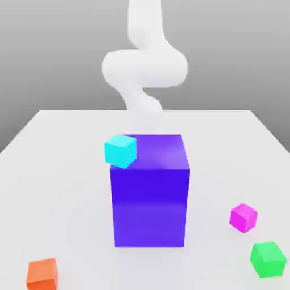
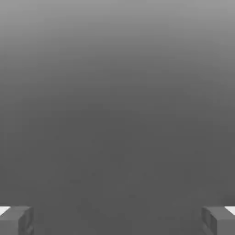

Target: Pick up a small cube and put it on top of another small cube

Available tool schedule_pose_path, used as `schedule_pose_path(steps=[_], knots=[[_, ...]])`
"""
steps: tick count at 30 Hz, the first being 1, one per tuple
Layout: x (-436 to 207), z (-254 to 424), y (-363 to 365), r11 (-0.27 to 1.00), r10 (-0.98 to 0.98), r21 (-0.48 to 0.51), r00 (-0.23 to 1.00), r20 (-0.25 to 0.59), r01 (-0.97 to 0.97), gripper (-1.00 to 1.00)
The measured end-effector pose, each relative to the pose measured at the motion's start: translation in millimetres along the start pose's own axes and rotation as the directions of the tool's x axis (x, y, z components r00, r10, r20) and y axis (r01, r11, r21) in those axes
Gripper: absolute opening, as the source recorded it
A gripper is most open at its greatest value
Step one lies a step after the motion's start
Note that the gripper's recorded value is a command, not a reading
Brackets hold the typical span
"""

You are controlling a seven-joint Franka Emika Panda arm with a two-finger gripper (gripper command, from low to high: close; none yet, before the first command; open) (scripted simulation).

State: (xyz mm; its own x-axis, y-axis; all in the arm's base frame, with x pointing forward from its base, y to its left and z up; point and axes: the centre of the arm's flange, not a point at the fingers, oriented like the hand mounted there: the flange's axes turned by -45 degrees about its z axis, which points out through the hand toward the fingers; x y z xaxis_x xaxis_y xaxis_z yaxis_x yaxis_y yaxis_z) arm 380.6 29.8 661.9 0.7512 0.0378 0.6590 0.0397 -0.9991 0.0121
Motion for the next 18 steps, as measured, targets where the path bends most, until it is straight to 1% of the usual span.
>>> schedule_pose_path(steps=[4, 8, 13, 18], knots=[[-27.9, 93.4, -52.4, 0.995, -0.095, 0.039, 0.987, 0.131, 0.091, 0.0], [-76.1, 170.1, -103.5, 0.98, -0.195, 0.092, 0.949, 0.248, 0.177, 0.0], [-160.9, 243.7, -162.2, 0.945, -0.324, 0.175, 0.868, 0.376, 0.276, 0.0], [-268.0, 287.2, -214.6, 0.885, -0.465, 0.285, 0.747, 0.476, 0.368, 0.0]])
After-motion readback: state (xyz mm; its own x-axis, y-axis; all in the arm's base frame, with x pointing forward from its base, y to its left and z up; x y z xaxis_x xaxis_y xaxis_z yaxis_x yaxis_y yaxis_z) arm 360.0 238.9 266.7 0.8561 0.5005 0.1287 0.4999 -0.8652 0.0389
